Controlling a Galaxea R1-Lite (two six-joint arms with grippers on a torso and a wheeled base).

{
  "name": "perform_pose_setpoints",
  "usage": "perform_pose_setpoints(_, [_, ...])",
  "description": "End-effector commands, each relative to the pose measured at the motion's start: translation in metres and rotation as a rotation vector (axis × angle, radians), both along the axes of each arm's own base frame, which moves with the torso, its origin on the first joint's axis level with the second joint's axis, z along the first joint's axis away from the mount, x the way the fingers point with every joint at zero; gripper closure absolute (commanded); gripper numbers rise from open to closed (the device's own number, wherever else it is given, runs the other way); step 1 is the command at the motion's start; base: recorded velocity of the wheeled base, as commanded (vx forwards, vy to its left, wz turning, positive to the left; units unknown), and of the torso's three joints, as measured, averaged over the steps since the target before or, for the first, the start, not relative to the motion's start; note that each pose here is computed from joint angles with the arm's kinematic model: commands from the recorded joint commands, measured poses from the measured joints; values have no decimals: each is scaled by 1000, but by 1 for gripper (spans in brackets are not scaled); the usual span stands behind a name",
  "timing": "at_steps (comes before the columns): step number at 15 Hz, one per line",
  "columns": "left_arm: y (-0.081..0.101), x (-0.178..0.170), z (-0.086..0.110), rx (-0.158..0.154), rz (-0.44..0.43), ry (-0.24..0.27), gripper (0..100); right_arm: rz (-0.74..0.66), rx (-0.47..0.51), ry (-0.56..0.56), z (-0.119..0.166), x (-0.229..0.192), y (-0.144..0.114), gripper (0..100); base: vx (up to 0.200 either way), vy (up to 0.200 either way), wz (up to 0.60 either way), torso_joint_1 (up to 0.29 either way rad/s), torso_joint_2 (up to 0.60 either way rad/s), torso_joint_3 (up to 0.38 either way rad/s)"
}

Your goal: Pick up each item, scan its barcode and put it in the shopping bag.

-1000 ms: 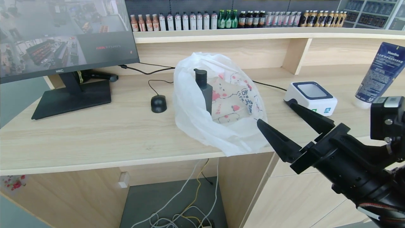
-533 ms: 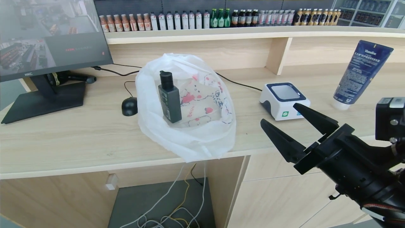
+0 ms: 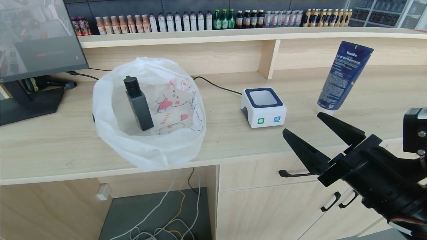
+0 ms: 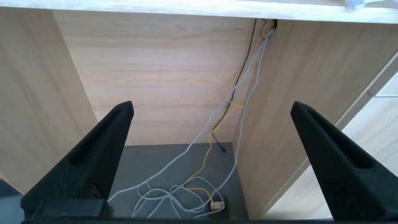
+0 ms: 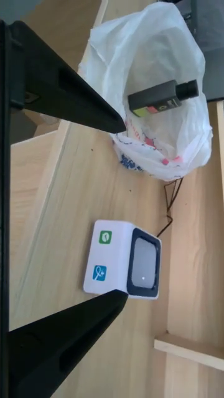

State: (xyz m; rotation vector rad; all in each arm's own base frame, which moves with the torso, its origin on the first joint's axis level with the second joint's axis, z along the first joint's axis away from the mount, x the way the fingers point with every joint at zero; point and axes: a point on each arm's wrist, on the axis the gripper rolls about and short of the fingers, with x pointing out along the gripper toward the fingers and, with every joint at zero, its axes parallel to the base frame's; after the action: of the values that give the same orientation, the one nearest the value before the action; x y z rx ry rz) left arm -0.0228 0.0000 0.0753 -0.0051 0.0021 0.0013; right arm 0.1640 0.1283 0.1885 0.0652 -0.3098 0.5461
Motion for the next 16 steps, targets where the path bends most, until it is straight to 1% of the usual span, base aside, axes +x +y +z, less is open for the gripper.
perform_pose_setpoints(1, [0,0,0,1,0,-1,0,0,-2,2,-1,0,0,0,0,-200,0,7,2,2])
perform_pose_setpoints(8, [0,0,0,2,0,-1,0,1,-10,11,-3,2,2,0,0,-200,0,0,2,2])
perform_pose_setpoints(13, [0,0,0,2,0,-1,0,-2,-24,28,-8,7,6,0,0,0,0,0,0,0])
perform_pose_setpoints(16, [0,0,0,5,0,-1,0,-63,-33,27,-9,19,-1,0,0,0,0,0,0,0])
